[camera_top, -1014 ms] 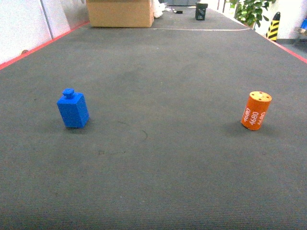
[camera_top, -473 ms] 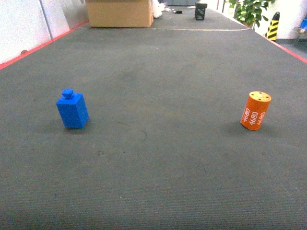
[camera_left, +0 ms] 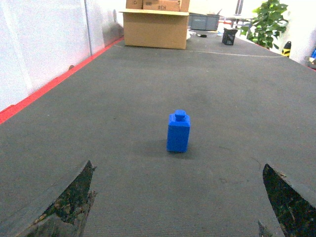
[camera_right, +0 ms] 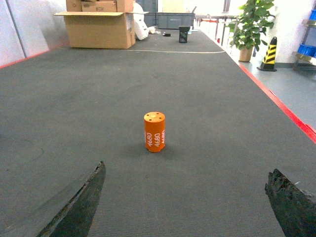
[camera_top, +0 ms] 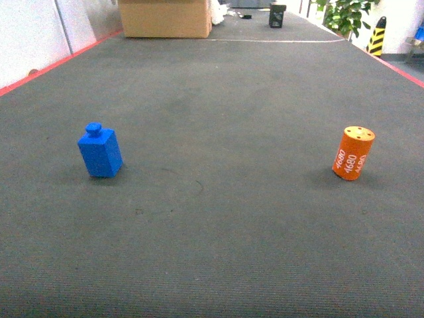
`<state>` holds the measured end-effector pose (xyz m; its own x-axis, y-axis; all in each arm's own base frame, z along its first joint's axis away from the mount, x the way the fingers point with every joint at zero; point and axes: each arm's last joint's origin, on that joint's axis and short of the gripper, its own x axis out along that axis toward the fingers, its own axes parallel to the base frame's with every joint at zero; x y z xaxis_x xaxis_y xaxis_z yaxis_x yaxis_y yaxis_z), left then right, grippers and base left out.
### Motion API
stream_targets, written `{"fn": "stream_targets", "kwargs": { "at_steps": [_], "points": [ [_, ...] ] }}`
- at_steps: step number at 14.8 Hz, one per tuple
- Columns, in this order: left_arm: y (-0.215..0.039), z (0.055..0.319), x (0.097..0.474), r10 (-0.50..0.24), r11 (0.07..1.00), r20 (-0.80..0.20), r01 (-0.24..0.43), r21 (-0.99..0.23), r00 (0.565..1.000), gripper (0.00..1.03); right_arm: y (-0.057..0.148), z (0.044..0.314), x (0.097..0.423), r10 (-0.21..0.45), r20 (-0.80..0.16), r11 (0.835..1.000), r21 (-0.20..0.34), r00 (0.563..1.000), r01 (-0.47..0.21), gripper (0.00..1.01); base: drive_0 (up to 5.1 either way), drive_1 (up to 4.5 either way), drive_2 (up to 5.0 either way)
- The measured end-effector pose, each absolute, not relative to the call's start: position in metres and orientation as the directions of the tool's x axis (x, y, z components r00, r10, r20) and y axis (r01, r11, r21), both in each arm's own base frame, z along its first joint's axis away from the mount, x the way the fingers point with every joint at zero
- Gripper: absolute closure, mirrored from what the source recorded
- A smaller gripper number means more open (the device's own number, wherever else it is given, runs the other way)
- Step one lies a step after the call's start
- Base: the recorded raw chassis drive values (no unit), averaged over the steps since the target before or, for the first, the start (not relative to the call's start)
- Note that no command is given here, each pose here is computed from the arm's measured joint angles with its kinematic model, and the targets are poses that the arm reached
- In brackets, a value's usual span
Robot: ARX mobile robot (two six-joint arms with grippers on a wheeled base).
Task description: Sort blue parts and orange caps into right shelf containers
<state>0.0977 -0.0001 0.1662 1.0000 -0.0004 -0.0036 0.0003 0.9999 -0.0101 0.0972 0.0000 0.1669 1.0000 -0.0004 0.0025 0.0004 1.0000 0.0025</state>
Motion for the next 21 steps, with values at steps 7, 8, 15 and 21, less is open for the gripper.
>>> {"fn": "stream_targets", "kwargs": {
  "at_steps": [7, 8, 15, 21],
  "points": [
    [-0.0001, 0.1662, 0.0977, 0.0, 1.0, -0.004, 0.0, -0.01, 1.0, 0.05, 0.0, 0.1669, 0.0972, 0.0, 0.002, 1.0, 0.002, 1.0, 0.0, 0.03, 0.0, 0.0, 0.0],
    [-0.0001, 0.1662, 0.0977, 0.0, 1.0, -0.004, 0.0, -0.01, 1.0, 0.05, 0.0, 0.1669, 0.0972, 0.0, 0.002, 1.0, 0.002, 1.0, 0.0, 0.03, 0.0, 0.0, 0.0],
    [-0.0001, 0.1662, 0.0977, 0.0, 1.0, -0.004, 0.0, -0.01, 1.0, 0.05, 0.0, 0.1669, 0.0972, 0.0, 0.002, 1.0, 0.002, 1.0, 0.0, 0.03, 0.0, 0.0, 0.0],
    [-0.0001, 0.1662, 0.0977, 0.0, 1.0, -0.004, 0.0, -0.01, 1.0, 0.05, 0.0, 0.1669, 0.0972, 0.0, 0.002, 1.0, 0.002, 1.0, 0.0, 0.03, 0.0, 0.0, 0.0]
  ]
}}
